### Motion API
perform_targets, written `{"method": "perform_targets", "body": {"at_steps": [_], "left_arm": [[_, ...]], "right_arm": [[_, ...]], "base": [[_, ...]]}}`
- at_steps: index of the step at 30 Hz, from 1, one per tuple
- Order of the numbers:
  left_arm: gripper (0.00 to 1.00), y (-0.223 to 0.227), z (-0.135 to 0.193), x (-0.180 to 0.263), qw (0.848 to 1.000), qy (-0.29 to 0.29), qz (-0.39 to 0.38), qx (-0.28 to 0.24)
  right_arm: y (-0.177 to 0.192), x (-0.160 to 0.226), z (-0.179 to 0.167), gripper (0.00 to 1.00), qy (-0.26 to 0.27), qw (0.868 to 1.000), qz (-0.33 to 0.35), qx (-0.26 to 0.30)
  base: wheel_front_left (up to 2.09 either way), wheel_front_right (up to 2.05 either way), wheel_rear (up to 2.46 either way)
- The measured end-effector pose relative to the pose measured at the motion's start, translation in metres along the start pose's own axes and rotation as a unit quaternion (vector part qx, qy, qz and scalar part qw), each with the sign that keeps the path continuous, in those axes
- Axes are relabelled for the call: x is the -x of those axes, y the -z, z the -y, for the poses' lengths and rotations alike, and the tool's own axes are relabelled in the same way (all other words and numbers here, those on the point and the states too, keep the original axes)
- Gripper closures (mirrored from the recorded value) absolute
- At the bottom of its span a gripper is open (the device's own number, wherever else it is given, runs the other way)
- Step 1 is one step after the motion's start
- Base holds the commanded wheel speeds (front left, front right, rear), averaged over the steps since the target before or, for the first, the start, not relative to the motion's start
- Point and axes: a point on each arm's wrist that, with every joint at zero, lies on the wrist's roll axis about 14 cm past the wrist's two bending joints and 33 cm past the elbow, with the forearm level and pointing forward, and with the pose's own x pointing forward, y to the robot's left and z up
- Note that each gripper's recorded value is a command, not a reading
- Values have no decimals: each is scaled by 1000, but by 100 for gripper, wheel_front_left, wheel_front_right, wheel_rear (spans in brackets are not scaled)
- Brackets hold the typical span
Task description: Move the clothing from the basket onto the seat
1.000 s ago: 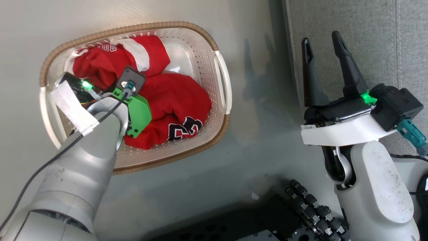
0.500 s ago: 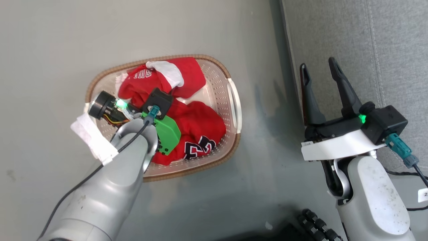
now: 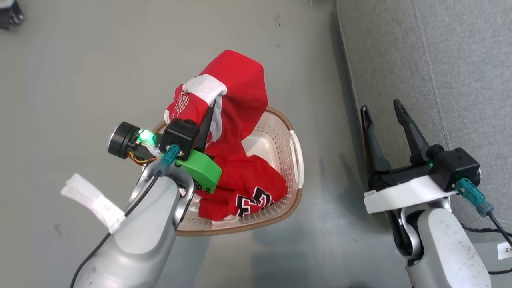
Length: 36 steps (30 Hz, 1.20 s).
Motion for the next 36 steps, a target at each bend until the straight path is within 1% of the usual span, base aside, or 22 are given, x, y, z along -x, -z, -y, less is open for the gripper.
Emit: {"method": "perform_targets", "body": {"at_steps": [6, 10, 14, 19, 25, 36], "left_arm": [[100, -54, -6, 19, 997, -21, 72, 1], [100, -93, -5, 33, 992, -27, 125, 3], [100, -134, -5, 51, 982, -35, 184, 10], [100, -169, -4, 78, 970, -45, 238, 14], [100, -186, 7, 109, 962, -47, 268, 18], [100, -180, 24, 152, 961, -58, 270, 27]], "right_arm": [[-21, 7, -10, 0, -11, 1000, 20, 1], [-30, 14, -13, 0, -14, 1000, 24, 3], [-38, 22, -18, 0, -19, 999, 29, 6], [-48, 33, -27, 0, -29, 999, 34, 7], [-56, 48, -36, 0, -40, 998, 36, 9], [-71, 79, -46, 0, -49, 998, 44, 12]], "base": [[0, 0, 0], [0, 0, 0], [0, 0, 0], [0, 0, 0], [0, 0, 0], [0, 0, 0]]}}
